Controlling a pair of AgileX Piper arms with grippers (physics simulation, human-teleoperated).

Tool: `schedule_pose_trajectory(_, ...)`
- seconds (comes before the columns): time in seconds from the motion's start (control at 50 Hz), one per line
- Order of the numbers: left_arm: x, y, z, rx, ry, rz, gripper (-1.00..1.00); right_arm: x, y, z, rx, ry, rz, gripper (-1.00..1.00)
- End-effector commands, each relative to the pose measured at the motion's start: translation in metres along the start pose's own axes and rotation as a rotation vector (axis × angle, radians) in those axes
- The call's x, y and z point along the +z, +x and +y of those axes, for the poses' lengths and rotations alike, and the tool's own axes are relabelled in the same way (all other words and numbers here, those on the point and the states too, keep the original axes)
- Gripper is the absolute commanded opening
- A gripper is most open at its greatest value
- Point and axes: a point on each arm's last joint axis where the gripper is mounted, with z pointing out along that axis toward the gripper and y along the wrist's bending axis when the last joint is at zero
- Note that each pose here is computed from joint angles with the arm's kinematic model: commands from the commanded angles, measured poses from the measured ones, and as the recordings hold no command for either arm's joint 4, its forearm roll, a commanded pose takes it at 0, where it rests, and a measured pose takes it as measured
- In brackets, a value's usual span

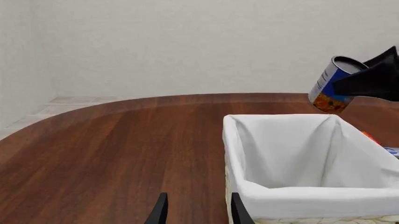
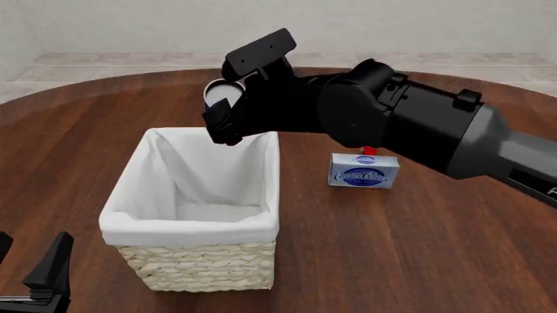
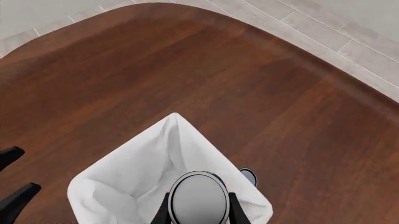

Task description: Pick up the alphabet soup and put it in the basket.

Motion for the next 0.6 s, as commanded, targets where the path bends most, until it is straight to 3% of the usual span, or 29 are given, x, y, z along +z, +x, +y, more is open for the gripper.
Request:
schedule_pose_trajectory(0.02,0.0,0.0,0.0,0.0,0.0,0.0,1.0,0.003,0.0,0.004,0.017,-0.008,-0.004,-1.0)
schedule_pose_trajectory(0.6,0.0,0.0,0.0,0.0,0.0,0.0,1.0,0.035,0.014,0.012,0.021,-0.025,0.06,-1.0)
